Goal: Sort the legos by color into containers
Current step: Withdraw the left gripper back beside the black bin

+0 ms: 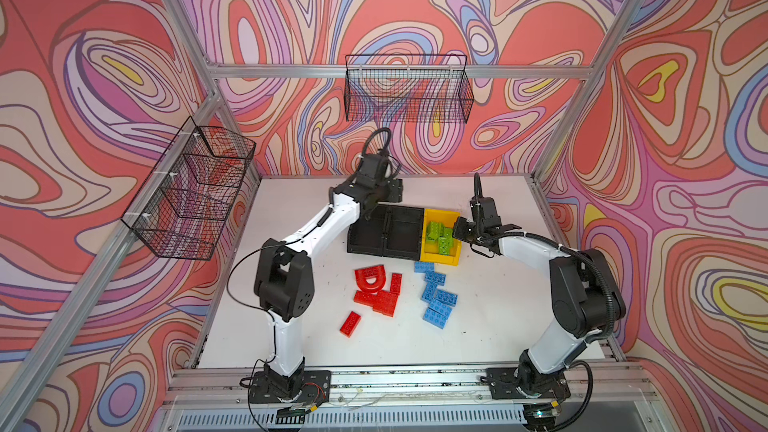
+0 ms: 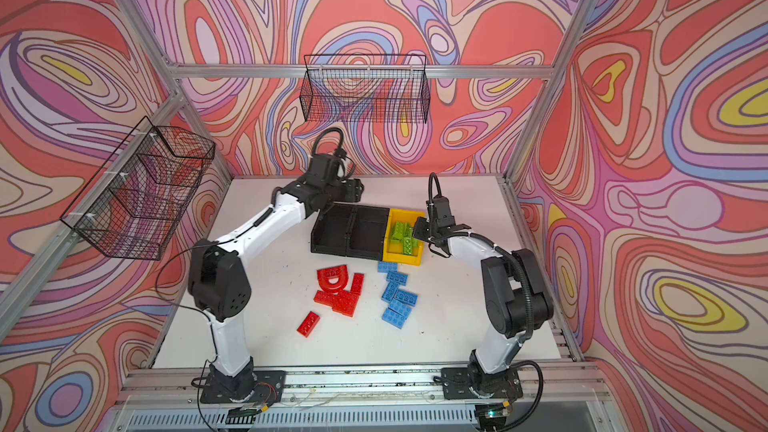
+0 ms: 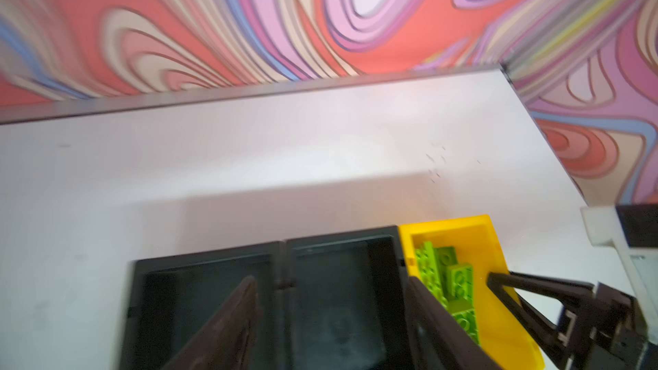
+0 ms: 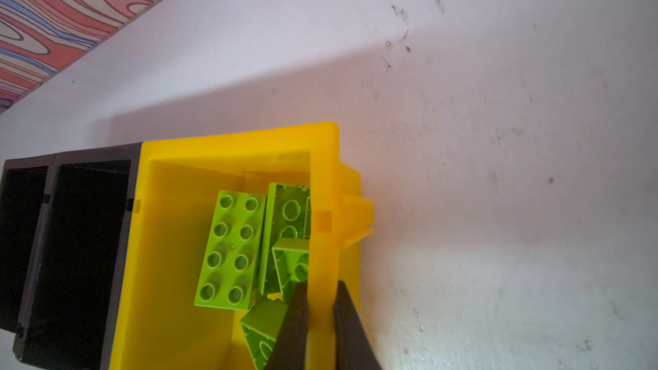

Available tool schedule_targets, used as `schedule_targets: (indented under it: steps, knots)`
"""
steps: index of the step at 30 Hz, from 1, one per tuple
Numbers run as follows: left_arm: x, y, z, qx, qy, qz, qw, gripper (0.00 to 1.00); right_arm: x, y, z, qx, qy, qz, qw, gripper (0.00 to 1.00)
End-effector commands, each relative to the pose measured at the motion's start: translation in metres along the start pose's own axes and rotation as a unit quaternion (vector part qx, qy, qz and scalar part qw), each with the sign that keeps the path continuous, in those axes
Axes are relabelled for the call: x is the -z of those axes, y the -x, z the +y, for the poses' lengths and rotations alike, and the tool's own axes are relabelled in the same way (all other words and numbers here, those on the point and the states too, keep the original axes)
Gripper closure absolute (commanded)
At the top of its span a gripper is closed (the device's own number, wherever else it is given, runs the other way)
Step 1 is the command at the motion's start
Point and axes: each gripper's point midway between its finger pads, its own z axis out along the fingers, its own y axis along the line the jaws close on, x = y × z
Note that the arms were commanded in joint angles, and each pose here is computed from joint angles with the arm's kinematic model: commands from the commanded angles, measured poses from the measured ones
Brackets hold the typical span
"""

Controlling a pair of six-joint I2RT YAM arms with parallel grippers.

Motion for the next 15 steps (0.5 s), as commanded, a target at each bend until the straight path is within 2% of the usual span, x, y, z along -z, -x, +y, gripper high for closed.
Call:
schedule_targets:
  steps: [1, 5, 11, 15]
  knots:
    - [0.001, -0.024, 0.058, 0.020, 0.057, 0.022, 0.998, 0.37, -0.002, 0.009, 0.016, 0.058, 0.025, 0.006, 0.998, 0.95]
    - [0.004, -0.053, 0.096, 0.035, 0.091, 0.049, 0.994, 0.38, -0.016, 0.010, 0.015, 0.063, 0.019, 0.017, 0.998, 0.95]
    - [-0.007, -0.098, 0.122, 0.056, 0.114, 0.098, 0.987, 0.39, -0.028, 0.018, 0.020, 0.082, 0.023, 0.020, 0.996, 0.95]
    - [-0.008, -0.112, 0.138, 0.070, 0.131, 0.109, 0.983, 0.42, -0.034, 0.026, 0.015, 0.094, 0.006, 0.018, 0.995, 0.94]
